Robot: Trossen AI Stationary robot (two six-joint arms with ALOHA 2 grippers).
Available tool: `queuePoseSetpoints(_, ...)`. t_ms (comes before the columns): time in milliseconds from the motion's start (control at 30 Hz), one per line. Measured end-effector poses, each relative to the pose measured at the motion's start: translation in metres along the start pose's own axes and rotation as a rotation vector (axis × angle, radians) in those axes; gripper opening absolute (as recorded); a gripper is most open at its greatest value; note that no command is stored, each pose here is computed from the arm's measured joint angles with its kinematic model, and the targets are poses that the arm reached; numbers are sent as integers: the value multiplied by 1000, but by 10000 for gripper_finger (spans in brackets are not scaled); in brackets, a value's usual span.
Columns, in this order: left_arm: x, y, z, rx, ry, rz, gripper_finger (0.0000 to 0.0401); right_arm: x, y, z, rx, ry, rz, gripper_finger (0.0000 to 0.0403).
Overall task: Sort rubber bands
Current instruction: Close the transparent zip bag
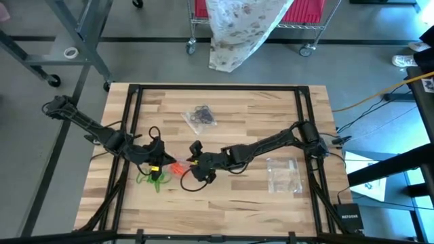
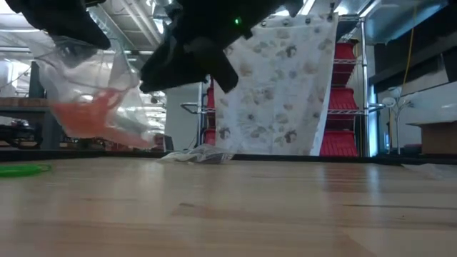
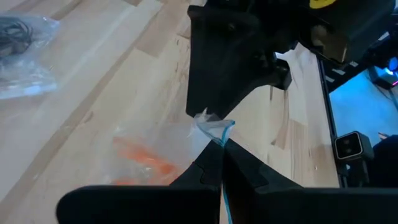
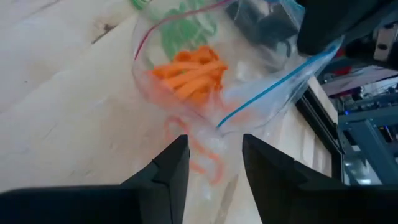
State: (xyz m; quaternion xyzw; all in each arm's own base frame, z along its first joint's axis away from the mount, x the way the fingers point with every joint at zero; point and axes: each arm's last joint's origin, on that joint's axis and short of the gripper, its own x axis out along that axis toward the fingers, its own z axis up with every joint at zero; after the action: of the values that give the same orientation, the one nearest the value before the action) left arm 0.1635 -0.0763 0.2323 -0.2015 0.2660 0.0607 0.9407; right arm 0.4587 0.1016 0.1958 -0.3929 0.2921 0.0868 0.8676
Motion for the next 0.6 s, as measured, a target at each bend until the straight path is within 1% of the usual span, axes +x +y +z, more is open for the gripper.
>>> queuePoseSetpoints(100,0,0,0,0,0,1,0,1,1,0,-19,2,-9,126)
queuePoseSetpoints(233,0,0,0,0,0,1,0,1,0,0,-28,6,-13,86)
queuePoseSetpoints(367,0,0,0,1,2,2,0,-3,-3,5,-44,56,-55,57)
queuePoseSetpoints(500,0,0,0,2,4,4,0,-8,-7,12,-115,125,-82,49)
queuePoseSetpoints(600,0,1,-1,3,5,5,0,-12,-6,17,-148,141,-63,54)
